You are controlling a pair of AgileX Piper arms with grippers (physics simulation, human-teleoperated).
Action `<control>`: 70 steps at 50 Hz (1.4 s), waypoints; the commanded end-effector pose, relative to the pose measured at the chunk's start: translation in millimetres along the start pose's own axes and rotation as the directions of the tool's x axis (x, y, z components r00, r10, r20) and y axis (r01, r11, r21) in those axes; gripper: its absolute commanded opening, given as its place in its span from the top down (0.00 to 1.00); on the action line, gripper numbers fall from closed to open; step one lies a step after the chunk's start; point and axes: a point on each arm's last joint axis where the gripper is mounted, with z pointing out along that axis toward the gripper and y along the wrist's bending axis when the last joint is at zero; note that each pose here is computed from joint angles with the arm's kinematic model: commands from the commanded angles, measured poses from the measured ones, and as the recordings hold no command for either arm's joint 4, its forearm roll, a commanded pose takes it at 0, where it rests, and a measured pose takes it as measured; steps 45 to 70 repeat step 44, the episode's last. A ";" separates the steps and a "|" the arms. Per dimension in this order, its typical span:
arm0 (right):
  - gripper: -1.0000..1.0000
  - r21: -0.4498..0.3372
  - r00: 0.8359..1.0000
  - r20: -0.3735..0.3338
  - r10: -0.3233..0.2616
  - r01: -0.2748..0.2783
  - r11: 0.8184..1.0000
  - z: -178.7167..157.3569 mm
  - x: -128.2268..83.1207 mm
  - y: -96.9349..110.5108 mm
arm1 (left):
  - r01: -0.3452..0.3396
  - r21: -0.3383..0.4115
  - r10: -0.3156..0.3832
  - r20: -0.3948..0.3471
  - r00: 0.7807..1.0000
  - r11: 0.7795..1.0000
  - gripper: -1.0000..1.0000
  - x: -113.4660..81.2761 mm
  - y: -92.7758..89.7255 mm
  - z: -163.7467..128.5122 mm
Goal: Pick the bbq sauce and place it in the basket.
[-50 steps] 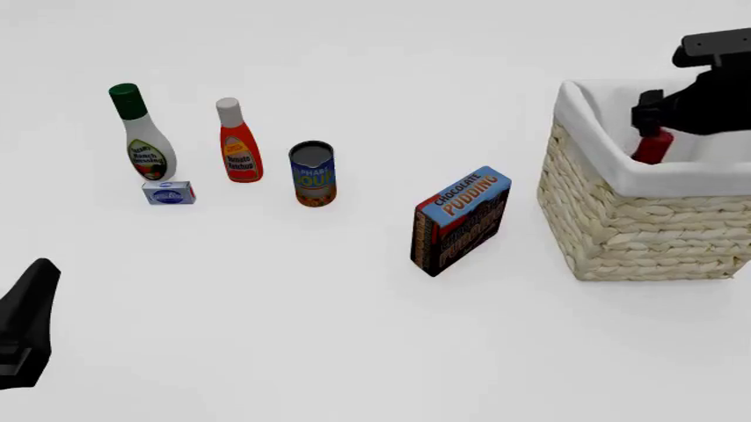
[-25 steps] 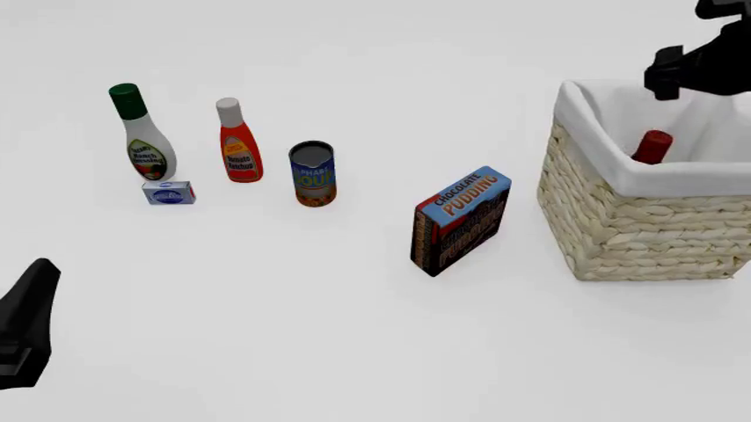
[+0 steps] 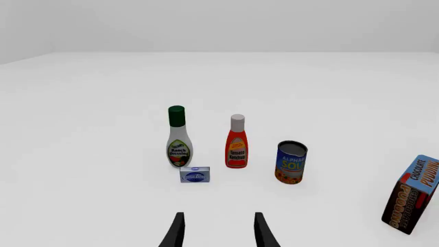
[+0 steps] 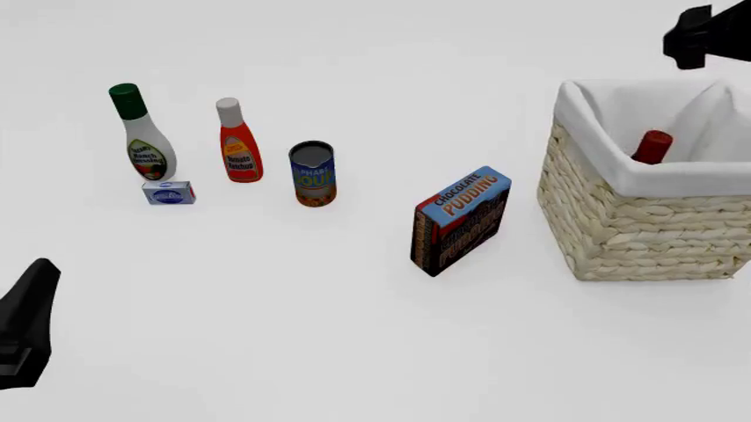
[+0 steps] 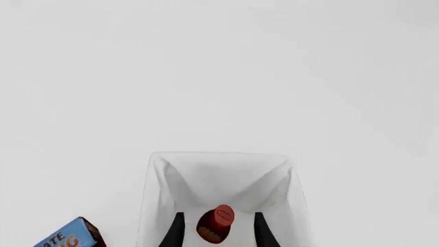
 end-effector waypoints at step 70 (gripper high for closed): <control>0.00 -0.027 0.971 0.238 0.035 -0.029 0.999 -139.8 -35.5 7.3 | 0.000 0.000 0.000 0.000 1.000 1.000 0.00 0.0 0.0 0.0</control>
